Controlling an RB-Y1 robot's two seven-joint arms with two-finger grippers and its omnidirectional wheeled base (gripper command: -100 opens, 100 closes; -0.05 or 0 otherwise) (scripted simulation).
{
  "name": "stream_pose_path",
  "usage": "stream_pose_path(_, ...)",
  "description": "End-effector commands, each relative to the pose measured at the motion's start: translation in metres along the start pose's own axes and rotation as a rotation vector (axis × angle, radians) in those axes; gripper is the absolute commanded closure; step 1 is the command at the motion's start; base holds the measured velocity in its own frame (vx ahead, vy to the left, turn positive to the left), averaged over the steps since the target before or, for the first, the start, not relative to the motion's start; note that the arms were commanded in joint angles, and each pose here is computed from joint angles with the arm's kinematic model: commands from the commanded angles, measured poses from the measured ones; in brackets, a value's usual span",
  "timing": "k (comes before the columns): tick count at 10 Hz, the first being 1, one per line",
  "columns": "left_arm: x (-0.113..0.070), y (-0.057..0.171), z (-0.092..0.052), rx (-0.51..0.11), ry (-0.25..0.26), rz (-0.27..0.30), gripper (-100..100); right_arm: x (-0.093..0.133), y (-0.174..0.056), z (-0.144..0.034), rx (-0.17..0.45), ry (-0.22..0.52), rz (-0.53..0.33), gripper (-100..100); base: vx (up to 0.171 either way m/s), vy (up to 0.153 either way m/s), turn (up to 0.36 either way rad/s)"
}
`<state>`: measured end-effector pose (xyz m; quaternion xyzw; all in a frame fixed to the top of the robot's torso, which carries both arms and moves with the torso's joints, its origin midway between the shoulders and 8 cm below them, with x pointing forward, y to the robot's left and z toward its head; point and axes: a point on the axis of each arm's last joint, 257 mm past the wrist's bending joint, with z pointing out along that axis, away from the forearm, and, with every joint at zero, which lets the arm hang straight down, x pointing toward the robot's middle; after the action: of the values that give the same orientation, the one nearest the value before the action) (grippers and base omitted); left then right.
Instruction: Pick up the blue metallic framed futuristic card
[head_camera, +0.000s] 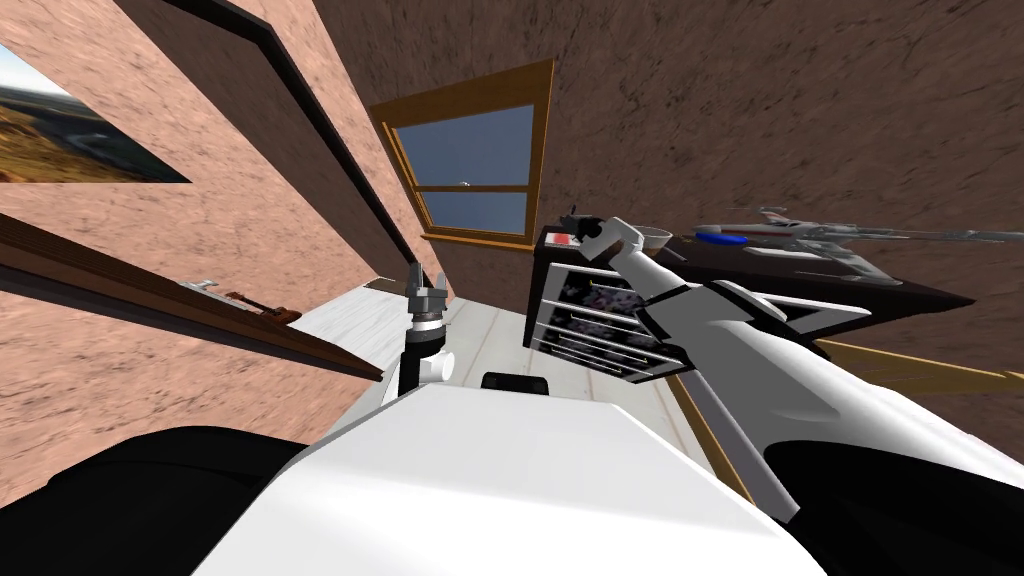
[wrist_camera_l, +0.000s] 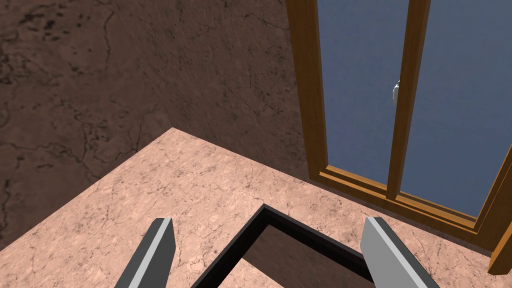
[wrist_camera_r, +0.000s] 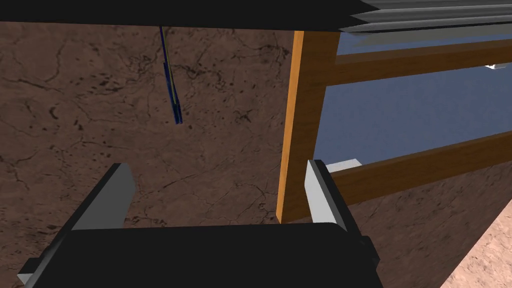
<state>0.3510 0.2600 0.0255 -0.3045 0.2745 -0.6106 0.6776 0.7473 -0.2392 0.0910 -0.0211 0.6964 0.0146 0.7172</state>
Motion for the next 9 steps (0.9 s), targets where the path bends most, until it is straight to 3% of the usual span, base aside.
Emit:
stream_pose_path(1,0.0,0.0,0.0,0.0,0.0,0.0,0,-0.004,-0.019,0.004,0.056,0.023,-0.018,-100,0.063,0.03,0.048)
stream_pose_path(6,0.0,0.0,0.0,0.0,0.0,0.0,0,-0.011,-0.076,0.009,0.217,0.091,-0.046,-100,0.074,0.023,0.064)
stream_pose_path(9,0.0,0.0,0.0,0.0,0.0,0.0,0,-0.011,-0.099,0.008,0.279,0.118,-0.049,-100,0.064,0.02,0.035)
